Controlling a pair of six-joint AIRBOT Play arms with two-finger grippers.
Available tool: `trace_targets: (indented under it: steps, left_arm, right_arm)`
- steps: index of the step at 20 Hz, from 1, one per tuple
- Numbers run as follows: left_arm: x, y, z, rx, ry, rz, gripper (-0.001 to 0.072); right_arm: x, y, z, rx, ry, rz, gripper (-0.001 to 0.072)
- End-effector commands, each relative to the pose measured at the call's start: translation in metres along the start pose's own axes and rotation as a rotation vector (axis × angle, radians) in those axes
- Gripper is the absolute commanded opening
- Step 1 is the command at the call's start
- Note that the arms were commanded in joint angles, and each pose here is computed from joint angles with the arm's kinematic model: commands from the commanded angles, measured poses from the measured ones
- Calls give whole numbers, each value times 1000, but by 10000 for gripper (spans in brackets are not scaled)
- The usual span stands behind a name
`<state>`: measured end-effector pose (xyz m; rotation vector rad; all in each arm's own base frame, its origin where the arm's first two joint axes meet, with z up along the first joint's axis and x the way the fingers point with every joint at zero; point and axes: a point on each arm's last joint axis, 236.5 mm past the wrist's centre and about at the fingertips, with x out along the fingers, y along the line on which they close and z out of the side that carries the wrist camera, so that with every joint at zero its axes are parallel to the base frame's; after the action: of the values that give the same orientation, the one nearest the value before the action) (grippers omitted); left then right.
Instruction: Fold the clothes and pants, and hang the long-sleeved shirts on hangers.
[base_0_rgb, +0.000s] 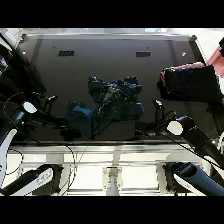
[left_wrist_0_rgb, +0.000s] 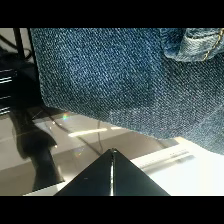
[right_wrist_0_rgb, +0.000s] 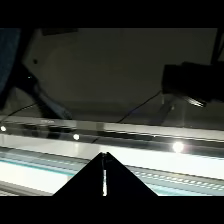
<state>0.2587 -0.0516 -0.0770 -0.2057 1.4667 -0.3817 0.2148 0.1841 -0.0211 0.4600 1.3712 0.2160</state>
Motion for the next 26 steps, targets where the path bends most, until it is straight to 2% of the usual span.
trace_targets:
  steps: [1, 13, 17, 22, 24, 26]
  left_arm:
    - [0, 0, 0, 1, 0, 0, 23]
    - [0, -3, 2, -6, -10, -11, 23]
    - [-1, -17, 25, -55, -104, -76, 23]
    - [-8, -5, 53, -52, -216, -22, 29]
    - [-17, -2, 68, -3, -271, 1, 32]
    - [-27, 2, 86, 42, -336, 33, 32]
  right_arm:
    - [0, 4, 4, 0, -18, 15, 30]
    - [-1, 3, 25, -33, -105, 11, 30]
    - [-2, 3, 31, -45, -131, 9, 31]
    - [-3, 2, 38, -112, -164, -2, 31]
    - [-4, 5, 46, -153, -196, 7, 51]
    - [-7, 11, 55, -175, -237, 27, 117]
